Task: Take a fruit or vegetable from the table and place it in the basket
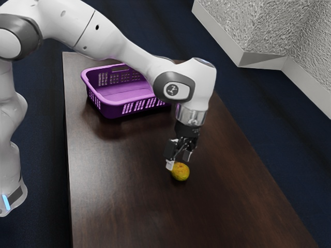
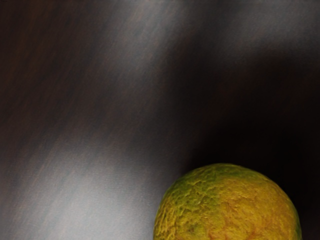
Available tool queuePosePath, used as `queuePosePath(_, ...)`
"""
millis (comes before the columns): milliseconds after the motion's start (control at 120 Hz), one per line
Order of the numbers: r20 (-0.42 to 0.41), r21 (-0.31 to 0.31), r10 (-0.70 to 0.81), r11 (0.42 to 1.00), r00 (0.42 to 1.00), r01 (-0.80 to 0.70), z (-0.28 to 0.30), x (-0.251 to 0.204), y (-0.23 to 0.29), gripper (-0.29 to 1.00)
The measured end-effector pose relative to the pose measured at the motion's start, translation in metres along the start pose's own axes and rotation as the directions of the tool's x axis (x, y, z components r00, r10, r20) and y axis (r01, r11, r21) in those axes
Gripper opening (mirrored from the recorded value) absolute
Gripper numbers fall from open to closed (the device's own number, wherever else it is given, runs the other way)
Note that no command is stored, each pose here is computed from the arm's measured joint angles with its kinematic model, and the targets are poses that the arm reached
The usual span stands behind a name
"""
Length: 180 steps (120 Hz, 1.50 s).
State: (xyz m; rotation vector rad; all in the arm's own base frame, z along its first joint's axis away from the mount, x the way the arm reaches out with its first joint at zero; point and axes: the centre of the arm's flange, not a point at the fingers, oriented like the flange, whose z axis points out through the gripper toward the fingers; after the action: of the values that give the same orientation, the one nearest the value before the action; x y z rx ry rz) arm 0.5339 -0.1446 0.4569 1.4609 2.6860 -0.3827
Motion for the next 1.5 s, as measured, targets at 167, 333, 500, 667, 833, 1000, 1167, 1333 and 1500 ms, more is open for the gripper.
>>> queuePosePath(167, -0.005, 0.002, -0.016, 1.000, 1.000, 0.016, 0.005, 0.006, 0.008, 0.70)
queuePosePath(333, -0.006, -0.007, -0.029, 1.000, 1.000, 0.029, 0.014, 0.007, 0.017, 0.70)
queuePosePath(500, -0.004, -0.014, -0.019, 1.000, 1.000, 0.019, 0.021, 0.000, 0.016, 0.70)
queuePosePath(667, -0.007, -0.016, -0.019, 1.000, 1.000, 0.019, 0.031, -0.003, 0.019, 0.70)
queuePosePath(833, -0.003, -0.012, -0.034, 0.999, 0.999, 0.034, 0.039, -0.002, 0.026, 0.70)
queuePosePath(1000, 0.004, -0.003, -0.044, 0.999, 0.999, 0.044, 0.045, -0.003, 0.028, 0.70)
queuePosePath(1167, 0.011, -0.002, -0.047, 0.999, 0.999, 0.048, 0.046, -0.004, 0.029, 0.56)
queuePosePath(1333, 0.015, 0.000, -0.044, 0.999, 0.999, 0.044, 0.046, -0.006, 0.027, 0.34)
queuePosePath(1500, 0.017, 0.004, -0.041, 0.999, 0.999, 0.041, 0.045, -0.006, 0.027, 0.28)
